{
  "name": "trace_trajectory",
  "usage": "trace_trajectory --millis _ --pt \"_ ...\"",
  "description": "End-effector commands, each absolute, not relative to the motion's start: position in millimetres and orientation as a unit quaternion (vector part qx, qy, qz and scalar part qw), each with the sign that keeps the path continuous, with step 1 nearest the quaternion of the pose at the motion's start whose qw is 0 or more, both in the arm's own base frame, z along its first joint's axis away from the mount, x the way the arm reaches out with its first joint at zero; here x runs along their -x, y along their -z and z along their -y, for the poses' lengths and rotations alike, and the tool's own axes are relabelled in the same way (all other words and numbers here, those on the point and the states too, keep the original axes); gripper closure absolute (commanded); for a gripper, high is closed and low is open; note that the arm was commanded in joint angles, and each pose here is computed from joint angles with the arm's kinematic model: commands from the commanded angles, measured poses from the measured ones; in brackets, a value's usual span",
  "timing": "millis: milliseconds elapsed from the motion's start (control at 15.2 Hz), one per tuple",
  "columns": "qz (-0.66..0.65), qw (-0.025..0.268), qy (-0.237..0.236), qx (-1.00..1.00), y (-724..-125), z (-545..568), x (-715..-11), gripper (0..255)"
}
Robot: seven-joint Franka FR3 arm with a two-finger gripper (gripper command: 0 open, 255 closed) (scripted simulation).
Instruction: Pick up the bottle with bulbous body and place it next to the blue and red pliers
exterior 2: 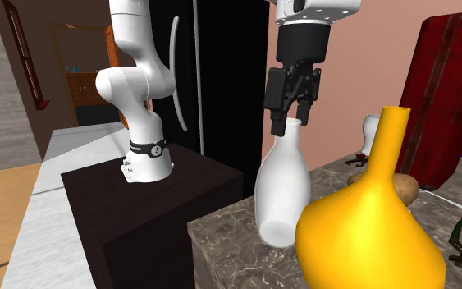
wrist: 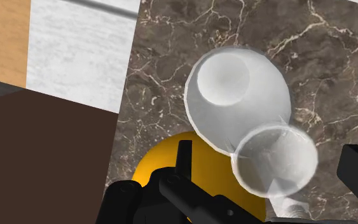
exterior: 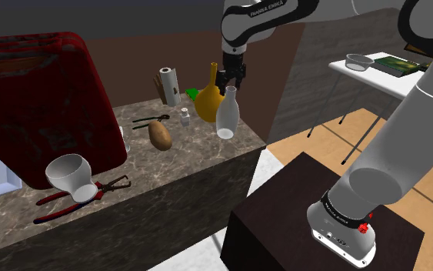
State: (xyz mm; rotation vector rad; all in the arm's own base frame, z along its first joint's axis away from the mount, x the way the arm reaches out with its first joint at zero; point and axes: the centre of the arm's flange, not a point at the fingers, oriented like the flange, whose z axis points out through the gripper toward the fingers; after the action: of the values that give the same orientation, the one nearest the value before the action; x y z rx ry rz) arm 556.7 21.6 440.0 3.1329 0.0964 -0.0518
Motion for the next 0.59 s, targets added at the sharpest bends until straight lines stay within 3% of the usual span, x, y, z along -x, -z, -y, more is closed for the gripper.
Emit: trace_trajectory --millis 0,528 --pt "-0.031 0.003 0.016 -0.999 -428.9 -22.6 -555.7 0" --pt "-0.031 0.003 0.016 -0.999 -420.6 -22.5 -555.4 0"
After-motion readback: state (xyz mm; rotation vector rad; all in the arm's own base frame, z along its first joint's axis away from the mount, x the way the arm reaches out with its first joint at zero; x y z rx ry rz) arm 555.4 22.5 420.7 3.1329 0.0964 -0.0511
